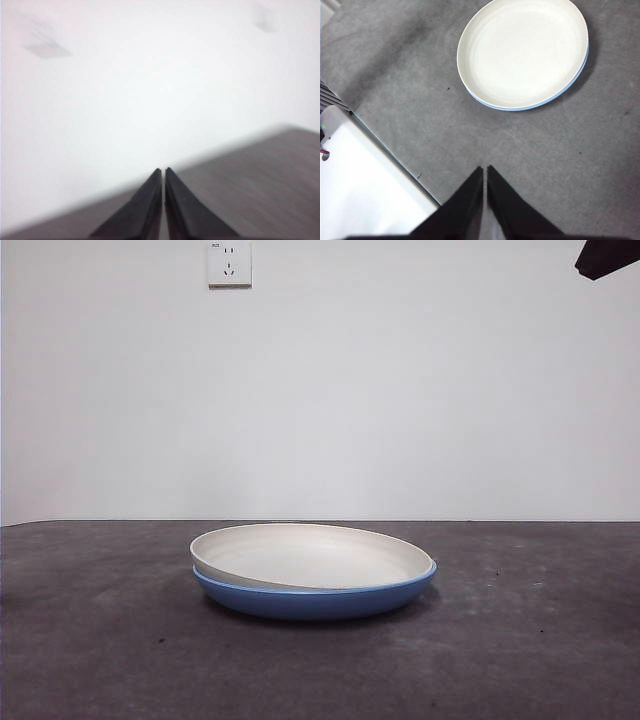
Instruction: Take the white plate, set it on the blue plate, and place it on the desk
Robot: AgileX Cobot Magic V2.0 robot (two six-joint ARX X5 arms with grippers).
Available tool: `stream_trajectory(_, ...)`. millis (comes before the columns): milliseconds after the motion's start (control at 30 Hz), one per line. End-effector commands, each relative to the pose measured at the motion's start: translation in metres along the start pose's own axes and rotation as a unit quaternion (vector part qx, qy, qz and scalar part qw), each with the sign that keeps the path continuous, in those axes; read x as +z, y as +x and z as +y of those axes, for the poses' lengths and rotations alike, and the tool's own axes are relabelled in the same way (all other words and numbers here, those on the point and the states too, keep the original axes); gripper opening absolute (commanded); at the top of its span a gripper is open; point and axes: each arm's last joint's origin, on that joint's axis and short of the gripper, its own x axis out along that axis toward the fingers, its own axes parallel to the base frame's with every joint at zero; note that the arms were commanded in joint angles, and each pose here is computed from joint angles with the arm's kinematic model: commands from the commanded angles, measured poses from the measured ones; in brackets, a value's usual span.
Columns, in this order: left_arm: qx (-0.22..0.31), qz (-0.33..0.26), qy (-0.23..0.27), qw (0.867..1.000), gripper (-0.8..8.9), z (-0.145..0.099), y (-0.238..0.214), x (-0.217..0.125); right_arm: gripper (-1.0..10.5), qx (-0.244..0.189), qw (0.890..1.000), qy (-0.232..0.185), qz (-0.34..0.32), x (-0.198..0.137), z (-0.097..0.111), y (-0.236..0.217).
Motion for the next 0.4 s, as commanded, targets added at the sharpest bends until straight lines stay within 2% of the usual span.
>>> stream_trajectory(33, 0.075, -0.035, 0.010, 0.997, 0.11, 0.001, -0.011, -0.012, 0.1, 0.004, 1.000, -0.010, -0.006, 0.004, 0.002, -0.001)
stream_trajectory(100, 0.117, -0.038, 0.012, 0.992, 0.11, 0.001, -0.018, -0.027, 0.1, 0.004, 1.000, -0.009, -0.006, 0.004, 0.002, -0.002)
stream_trajectory(200, 0.153, -0.023, 0.011, 0.988, 0.11, 0.000, -0.025, -0.054, 0.1, 0.004, 1.000, -0.010, -0.006, 0.004, 0.002, -0.002)
stream_trajectory(400, 0.168, 0.018, 0.002, 0.986, 0.11, -0.005, -0.034, -0.109, 0.1, 0.004, 1.000, -0.009, -0.006, 0.004, 0.002, -0.002)
